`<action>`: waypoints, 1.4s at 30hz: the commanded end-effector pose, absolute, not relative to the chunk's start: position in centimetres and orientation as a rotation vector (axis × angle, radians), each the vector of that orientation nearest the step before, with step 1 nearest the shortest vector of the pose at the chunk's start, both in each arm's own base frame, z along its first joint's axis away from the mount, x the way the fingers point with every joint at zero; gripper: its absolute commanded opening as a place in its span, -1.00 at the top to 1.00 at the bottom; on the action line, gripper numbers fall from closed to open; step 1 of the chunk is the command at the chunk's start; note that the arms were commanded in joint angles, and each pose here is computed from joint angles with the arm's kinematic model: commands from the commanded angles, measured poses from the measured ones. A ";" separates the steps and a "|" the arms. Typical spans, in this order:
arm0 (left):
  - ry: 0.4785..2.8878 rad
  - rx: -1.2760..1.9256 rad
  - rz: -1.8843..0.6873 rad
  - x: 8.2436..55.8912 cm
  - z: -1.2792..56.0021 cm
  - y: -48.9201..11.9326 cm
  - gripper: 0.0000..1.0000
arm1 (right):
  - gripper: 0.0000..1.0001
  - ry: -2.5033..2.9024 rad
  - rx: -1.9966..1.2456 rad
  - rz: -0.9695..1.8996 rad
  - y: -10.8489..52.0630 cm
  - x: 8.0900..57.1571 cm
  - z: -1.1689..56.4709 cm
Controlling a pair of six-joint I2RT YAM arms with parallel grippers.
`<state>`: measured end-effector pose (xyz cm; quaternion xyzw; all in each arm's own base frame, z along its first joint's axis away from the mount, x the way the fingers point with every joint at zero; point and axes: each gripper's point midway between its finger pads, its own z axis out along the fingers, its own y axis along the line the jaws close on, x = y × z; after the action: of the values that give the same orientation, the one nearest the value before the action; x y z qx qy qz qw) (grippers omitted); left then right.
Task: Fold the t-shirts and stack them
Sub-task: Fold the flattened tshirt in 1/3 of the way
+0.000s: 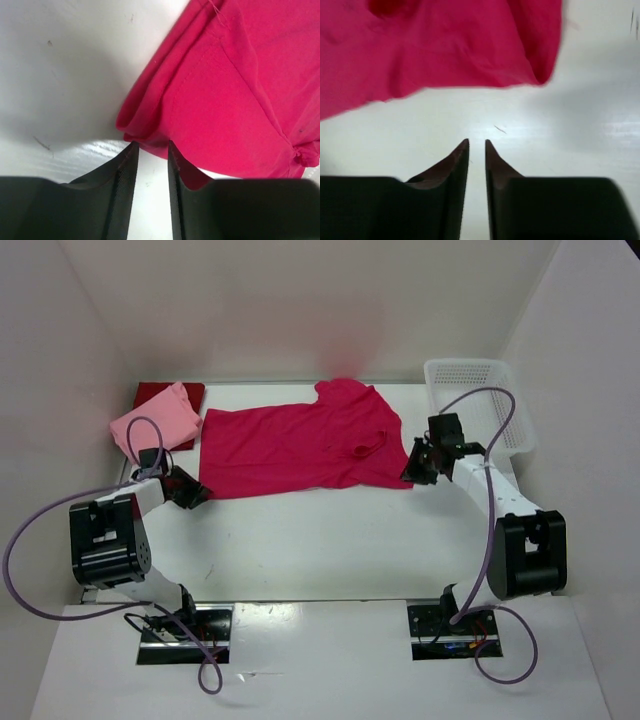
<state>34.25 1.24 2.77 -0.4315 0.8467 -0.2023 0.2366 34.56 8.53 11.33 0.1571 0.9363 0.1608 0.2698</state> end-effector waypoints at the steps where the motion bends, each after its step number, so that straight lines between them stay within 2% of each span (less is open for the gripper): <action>1: 2.257 -1.175 -0.545 36.5 3.2 2.3 0.31 | 0.46 2.514 0.442 0.449 8.4 33.0 10.4; 2: 2.276 -1.191 -0.542 36.3 2.4 2.3 0.40 | 0.36 2.511 0.483 0.421 7.7 32.9 9.9; 3: 2.275 -1.194 -0.530 36.5 2.3 2.5 0.66 | 0.21 2.530 0.494 0.401 7.4 32.4 9.0; 6: 2.306 -1.200 -0.499 35.9 1.5 2.9 0.97 | 0.07 2.548 0.559 0.347 6.1 32.6 8.1; 11: 2.298 -1.244 -0.477 34.4 1.5 4.6 1.00 | 0.04 2.550 0.643 0.279 4.7 34.1 5.9; 23: 2.312 -1.216 -0.499 34.2 2.0 4.5 1.00 | 0.06 2.514 0.719 0.477 7.5 37.9 3.0; 24: 2.314 -1.213 -0.511 34.2 2.0 4.4 1.00 | 0.09 2.508 0.703 0.484 7.9 38.1 3.1; 26: 2.314 -1.213 -0.511 34.2 2.0 4.4 1.00 | 0.25 2.488 0.755 0.427 7.1 38.5 2.7; 27: 2.314 -1.213 -0.511 34.2 2.0 4.4 1.00 | 0.38 2.486 0.761 0.414 7.2 38.5 2.6; 28: 2.319 -1.200 -0.508 34.2 2.0 4.4 1.00 | 0.60 2.478 0.782 0.405 7.1 38.5 2.6; 31: 2.322 -1.180 -0.503 34.4 2.7 4.5 1.00 | 0.91 2.434 0.831 0.343 6.0 38.3 3.7; 34: 2.358 -1.151 -0.502 33.6 2.9 4.2 1.00 | 1.00 2.420 0.872 0.314 5.4 36.4 4.9; 37: 2.432 -1.108 -0.526 32.4 2.8 3.4 1.00 | 1.00 2.405 0.877 0.287 4.8 34.2 6.1; 42: 2.411 -1.105 -0.497 30.3 4.3 3.0 1.00 | 1.00 2.492 0.909 0.358 5.7 29.2 5.9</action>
<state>31.64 3.21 2.64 -0.4152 0.8663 -0.1838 0.2082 32.53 5.75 6.78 0.3149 0.8988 0.1390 0.2715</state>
